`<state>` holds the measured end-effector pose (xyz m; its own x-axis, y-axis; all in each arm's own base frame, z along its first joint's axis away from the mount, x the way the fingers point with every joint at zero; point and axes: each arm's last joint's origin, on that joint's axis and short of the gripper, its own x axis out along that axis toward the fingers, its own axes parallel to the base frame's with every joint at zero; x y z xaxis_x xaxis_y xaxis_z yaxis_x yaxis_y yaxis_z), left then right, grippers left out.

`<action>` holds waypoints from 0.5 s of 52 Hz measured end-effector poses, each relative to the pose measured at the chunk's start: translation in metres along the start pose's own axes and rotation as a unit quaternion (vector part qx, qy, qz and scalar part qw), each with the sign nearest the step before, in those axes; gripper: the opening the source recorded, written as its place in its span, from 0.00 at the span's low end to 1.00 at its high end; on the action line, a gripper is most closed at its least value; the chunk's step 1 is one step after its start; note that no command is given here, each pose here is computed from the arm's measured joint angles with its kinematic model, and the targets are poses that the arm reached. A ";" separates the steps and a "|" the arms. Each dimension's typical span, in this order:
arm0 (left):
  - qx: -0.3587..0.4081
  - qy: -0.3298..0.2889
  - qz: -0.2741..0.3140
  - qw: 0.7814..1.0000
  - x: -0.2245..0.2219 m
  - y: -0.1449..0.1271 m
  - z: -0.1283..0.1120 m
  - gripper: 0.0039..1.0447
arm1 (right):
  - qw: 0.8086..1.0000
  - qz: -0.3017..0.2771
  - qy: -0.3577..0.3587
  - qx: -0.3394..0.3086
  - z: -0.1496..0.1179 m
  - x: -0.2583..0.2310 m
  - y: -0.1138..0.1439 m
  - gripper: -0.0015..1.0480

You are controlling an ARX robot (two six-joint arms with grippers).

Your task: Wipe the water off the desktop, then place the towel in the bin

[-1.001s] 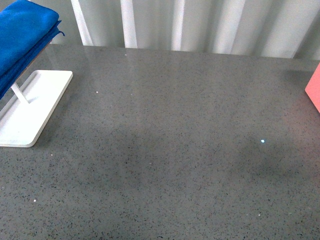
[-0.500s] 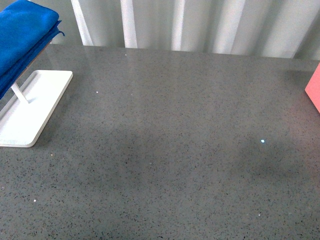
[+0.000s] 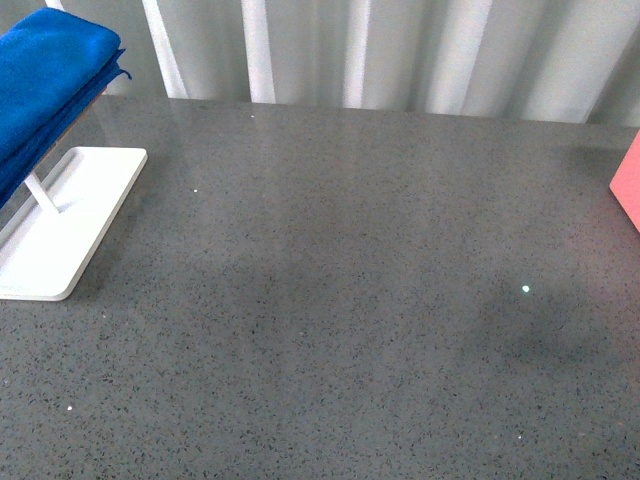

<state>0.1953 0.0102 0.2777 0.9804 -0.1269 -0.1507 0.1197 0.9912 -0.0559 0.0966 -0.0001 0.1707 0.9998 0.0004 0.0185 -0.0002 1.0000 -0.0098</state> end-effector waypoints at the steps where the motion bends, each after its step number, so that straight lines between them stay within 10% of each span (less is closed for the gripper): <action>1: 0.002 0.005 0.000 1.000 0.005 0.001 0.002 0.94 | 1.000 0.000 0.000 0.000 0.000 0.000 0.000 0.93; 16: 0.089 0.150 -0.005 0.985 0.127 0.022 0.028 0.94 | 1.000 0.000 0.000 0.000 0.000 0.000 0.000 0.93; 26: 0.120 0.250 0.035 0.960 0.202 0.053 -0.002 0.94 | 1.000 0.000 0.000 0.000 0.000 0.000 0.000 0.93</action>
<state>0.3993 0.0372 0.2422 0.7972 -0.0021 -0.6037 0.1480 0.9701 0.1921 0.0966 -0.0001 0.1707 0.9998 0.0004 0.0185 -0.0002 1.0000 -0.0098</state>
